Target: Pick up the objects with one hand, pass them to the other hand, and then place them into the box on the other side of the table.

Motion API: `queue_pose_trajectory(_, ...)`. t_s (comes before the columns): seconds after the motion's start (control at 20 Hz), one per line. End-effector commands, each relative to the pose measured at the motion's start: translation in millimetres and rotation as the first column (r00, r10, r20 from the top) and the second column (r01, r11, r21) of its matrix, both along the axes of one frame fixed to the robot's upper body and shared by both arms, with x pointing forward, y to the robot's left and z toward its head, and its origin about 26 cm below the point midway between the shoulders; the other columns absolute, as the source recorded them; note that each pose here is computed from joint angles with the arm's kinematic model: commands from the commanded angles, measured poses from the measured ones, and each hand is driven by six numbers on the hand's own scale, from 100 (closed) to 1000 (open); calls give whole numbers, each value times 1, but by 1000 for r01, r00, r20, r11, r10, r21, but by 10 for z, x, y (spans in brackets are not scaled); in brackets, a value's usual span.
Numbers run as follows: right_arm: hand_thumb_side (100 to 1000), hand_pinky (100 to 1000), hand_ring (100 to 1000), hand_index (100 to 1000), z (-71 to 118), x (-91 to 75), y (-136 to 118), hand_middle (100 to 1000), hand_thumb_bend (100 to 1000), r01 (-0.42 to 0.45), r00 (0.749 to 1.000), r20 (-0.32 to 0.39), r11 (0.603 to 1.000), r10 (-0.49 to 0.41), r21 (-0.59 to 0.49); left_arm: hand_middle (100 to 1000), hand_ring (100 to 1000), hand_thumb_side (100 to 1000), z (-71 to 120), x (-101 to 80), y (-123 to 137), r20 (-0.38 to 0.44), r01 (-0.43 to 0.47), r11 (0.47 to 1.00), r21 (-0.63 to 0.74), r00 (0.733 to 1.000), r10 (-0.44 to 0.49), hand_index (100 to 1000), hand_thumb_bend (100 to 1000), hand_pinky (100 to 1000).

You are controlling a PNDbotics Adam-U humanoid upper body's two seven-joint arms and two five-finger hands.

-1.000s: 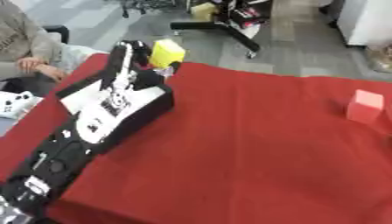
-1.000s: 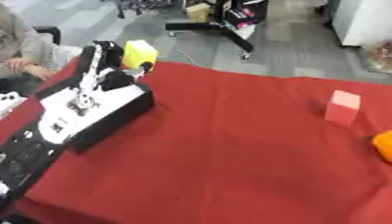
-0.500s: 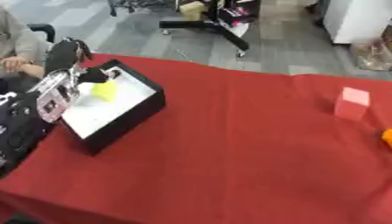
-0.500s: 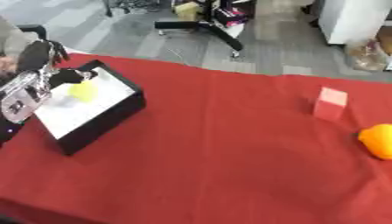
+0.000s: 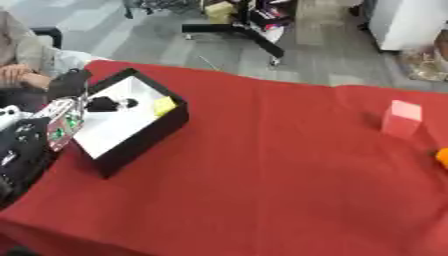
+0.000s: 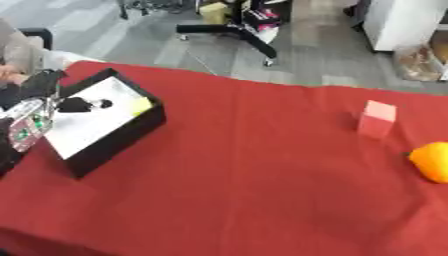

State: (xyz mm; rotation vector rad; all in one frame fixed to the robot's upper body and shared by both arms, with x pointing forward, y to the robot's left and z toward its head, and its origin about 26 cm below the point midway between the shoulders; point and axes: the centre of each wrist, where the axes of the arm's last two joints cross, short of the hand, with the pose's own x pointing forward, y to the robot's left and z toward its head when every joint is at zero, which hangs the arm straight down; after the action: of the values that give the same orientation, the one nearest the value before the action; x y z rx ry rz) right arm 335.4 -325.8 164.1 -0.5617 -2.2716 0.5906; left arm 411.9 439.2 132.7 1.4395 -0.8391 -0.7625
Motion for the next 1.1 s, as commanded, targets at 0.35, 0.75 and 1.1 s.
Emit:
queue_pose_trajectory(0.35,1000,683,500,673,35,29,-83,607,100,13,1000,-2,1000,-13,-26,698,664,721,762,51,-345,196,198,972,126,956,-220,853,848,790)
queue_pose_trajectory(0.75,1000,694,526,742,65,204,-335,654,100,71,996,-38,987,-78,-141,586,570,675,924,10,-992,436,452,882,130,773,-460,789,640,754)
queue_pose_trajectory(1.1,1000,763,691,845,278,463,-636,782,100,116,979,-124,938,-164,-327,572,557,636,793,-146,-1808,650,713,697,76,495,-577,773,561,746)
